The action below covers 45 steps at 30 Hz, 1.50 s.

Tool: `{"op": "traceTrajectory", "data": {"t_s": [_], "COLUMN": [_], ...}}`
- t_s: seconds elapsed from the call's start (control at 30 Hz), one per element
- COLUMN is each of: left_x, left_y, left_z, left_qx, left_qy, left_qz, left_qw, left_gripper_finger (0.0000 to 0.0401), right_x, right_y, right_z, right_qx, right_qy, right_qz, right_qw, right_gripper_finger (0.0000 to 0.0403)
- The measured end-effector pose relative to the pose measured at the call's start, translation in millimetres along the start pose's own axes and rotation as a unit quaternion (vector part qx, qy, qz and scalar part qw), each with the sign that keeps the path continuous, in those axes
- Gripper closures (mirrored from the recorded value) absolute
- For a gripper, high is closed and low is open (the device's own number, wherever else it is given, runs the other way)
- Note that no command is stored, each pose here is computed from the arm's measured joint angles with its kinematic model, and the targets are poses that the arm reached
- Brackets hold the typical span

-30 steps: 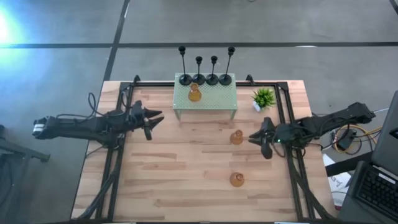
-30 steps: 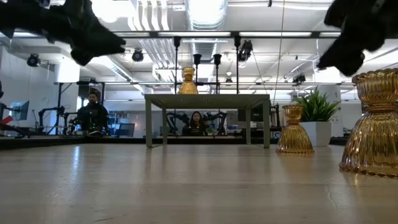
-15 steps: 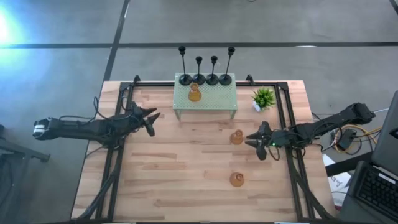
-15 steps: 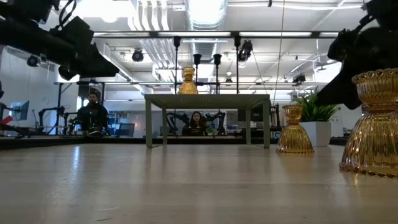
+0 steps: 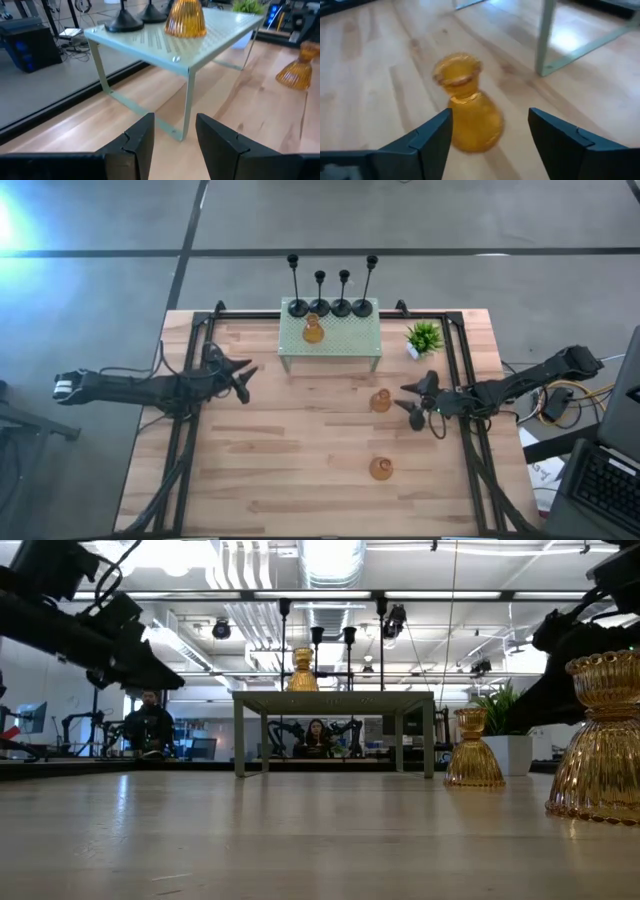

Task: Pick & Place candle stick holders
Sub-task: Put the top orange candle holder on the shelf aligned with the other orange candle holder

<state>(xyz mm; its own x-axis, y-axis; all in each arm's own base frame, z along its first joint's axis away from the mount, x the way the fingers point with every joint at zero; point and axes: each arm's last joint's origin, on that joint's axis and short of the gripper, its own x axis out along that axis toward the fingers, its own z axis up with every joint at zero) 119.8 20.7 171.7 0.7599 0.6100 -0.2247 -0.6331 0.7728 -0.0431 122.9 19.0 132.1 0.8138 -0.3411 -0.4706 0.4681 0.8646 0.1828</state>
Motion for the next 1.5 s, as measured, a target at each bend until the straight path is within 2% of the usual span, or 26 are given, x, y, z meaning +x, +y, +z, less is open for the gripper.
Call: {"op": "traceTrajectory", "data": {"t_s": [0.17,0.4,0.6,1.0,1.3,1.5], "left_x": [1,3,3,3,3,3], "left_y": [2,5,5,5,5,5], "left_z": [-13,-33,-35,-36,-36,-37], "left_qx": [0.013,0.031,0.028,0.029,0.03,0.031], "left_qy": [0.018,0.043,0.039,0.04,0.041,0.043], "left_qz": [0.004,0.008,0.007,0.007,0.007,0.007], "left_qw": [1.0,0.999,0.999,0.999,0.999,0.999], "left_gripper_finger": [0.0252,0.0252,0.0252,0.0252,0.0252,0.0252], "right_x": [1,3,3,9,19,29], "right_y": [-4,-4,-1,1,10,11], "right_z": [-7,-11,-7,-11,-10,-11], "right_qx": [-0.006,-0.008,-0.044,-0.054,-0.068,-0.056], "right_qy": [0.006,-0.001,-0.017,-0.007,-0.024,-0.029], "right_qz": [-0.01,0.007,0.029,0.027,0.034,0.022], "right_qw": [1.0,1.0,0.998,0.998,0.997,0.998], "right_gripper_finger": [0.013,0.0128,0.0123,0.0108,0.012,0.013]}}
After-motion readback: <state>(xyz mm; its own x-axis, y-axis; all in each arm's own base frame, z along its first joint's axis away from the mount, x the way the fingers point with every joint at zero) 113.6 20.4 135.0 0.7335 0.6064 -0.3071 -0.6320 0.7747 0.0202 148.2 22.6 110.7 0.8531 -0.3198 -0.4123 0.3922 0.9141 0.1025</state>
